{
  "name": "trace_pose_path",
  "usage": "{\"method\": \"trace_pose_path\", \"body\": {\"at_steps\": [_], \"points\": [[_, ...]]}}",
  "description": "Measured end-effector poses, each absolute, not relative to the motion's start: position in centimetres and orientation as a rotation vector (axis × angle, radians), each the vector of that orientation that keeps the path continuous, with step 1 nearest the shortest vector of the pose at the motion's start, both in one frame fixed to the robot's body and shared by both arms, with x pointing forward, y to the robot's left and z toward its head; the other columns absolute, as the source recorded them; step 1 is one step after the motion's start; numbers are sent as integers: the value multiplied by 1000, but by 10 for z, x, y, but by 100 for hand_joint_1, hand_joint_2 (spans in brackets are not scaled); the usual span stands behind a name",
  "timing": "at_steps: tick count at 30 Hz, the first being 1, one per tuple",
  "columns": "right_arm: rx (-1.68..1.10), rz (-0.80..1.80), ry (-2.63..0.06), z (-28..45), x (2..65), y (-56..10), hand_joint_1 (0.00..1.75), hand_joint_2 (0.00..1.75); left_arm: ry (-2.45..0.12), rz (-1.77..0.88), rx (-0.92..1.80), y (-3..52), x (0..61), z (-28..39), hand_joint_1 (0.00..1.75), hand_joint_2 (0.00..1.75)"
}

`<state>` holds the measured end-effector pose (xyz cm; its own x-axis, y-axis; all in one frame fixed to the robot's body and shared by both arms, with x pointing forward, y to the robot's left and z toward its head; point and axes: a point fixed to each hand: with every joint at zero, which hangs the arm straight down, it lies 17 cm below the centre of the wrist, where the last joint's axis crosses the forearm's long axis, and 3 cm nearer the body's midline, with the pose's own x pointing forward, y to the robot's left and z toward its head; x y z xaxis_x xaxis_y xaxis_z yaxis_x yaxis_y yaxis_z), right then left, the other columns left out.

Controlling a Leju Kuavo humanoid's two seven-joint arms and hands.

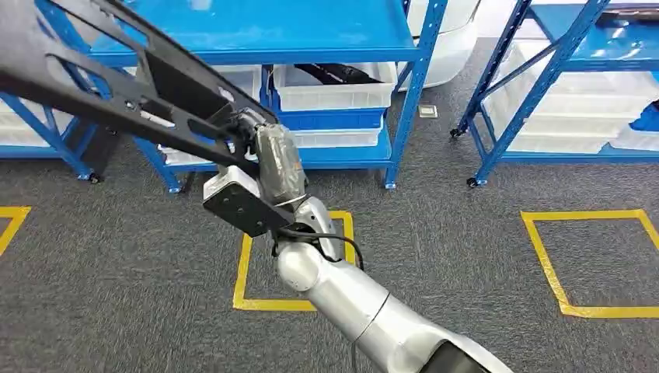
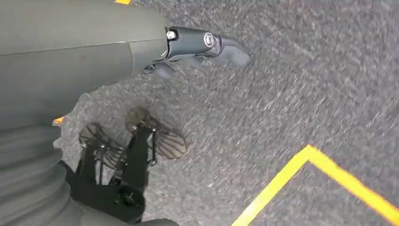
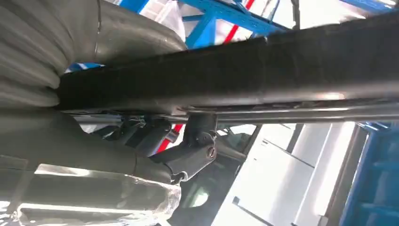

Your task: Take the parts from the cabinet and place them on the table.

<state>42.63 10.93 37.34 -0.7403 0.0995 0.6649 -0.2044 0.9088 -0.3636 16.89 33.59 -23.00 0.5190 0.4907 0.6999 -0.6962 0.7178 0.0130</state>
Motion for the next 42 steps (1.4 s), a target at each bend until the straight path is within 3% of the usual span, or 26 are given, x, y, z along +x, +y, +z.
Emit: {"method": "trace_pose_path", "body": {"at_steps": [42], "points": [[37,568,-2318,351,429,101,175,175,-733,698,298,335,168,-231,0,175]]}}
